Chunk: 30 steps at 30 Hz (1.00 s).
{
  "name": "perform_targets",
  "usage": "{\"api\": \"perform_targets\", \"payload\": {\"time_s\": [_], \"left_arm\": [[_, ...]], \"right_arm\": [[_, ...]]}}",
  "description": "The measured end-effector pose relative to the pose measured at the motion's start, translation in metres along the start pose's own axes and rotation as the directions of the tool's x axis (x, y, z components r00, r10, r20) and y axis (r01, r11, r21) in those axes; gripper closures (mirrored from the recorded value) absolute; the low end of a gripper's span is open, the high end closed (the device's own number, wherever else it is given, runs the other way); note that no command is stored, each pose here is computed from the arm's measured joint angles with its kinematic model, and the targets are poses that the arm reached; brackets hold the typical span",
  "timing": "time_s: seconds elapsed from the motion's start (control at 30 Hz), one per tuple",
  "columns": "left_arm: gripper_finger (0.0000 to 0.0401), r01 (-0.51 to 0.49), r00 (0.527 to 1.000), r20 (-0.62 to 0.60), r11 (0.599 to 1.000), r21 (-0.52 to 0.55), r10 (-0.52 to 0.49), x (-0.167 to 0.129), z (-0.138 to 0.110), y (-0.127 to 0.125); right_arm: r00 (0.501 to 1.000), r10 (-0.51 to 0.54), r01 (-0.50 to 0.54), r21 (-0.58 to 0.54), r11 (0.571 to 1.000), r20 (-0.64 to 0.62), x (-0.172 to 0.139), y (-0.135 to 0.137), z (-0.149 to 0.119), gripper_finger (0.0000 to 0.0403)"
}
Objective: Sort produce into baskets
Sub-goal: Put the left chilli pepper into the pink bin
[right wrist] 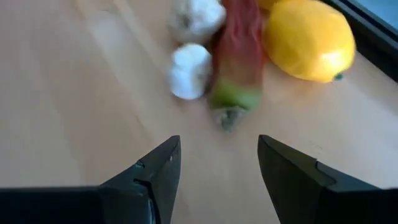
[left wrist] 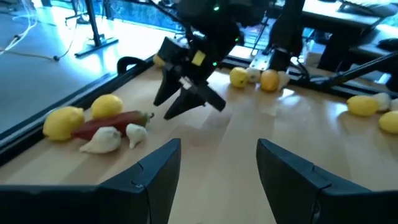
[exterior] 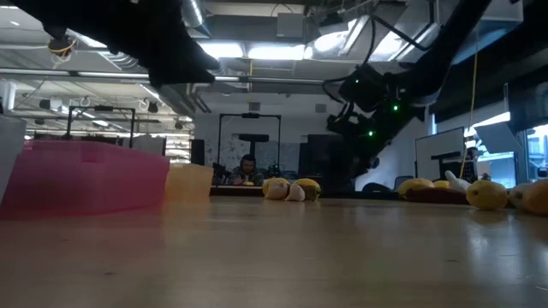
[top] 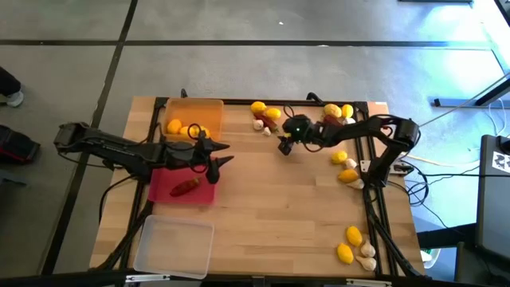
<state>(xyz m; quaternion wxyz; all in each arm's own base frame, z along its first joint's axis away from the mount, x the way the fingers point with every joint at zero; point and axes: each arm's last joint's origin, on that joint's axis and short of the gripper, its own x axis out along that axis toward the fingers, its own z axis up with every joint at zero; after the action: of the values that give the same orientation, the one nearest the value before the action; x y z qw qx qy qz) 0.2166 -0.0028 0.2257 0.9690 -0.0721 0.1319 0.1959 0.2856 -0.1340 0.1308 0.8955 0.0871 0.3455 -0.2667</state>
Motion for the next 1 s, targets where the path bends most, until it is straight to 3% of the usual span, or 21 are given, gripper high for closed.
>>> {"api": "perform_targets", "payload": {"time_s": [0.57,1.0], "left_arm": [[0.0196,-0.06,0.997,-0.047,0.998,0.012,0.06,0.018,-0.01,0.007],[0.0196,-0.058,0.997,-0.042,0.998,0.01,0.058,0.02,-0.01,0.006]], "right_arm": [[0.997,-0.033,0.039,-0.094,0.995,0.063,0.021,0.0,-0.005,0.0205],[0.996,-0.05,0.062,-0.163,0.985,0.076,0.021,-0.001,-0.005,0.0379]]}}
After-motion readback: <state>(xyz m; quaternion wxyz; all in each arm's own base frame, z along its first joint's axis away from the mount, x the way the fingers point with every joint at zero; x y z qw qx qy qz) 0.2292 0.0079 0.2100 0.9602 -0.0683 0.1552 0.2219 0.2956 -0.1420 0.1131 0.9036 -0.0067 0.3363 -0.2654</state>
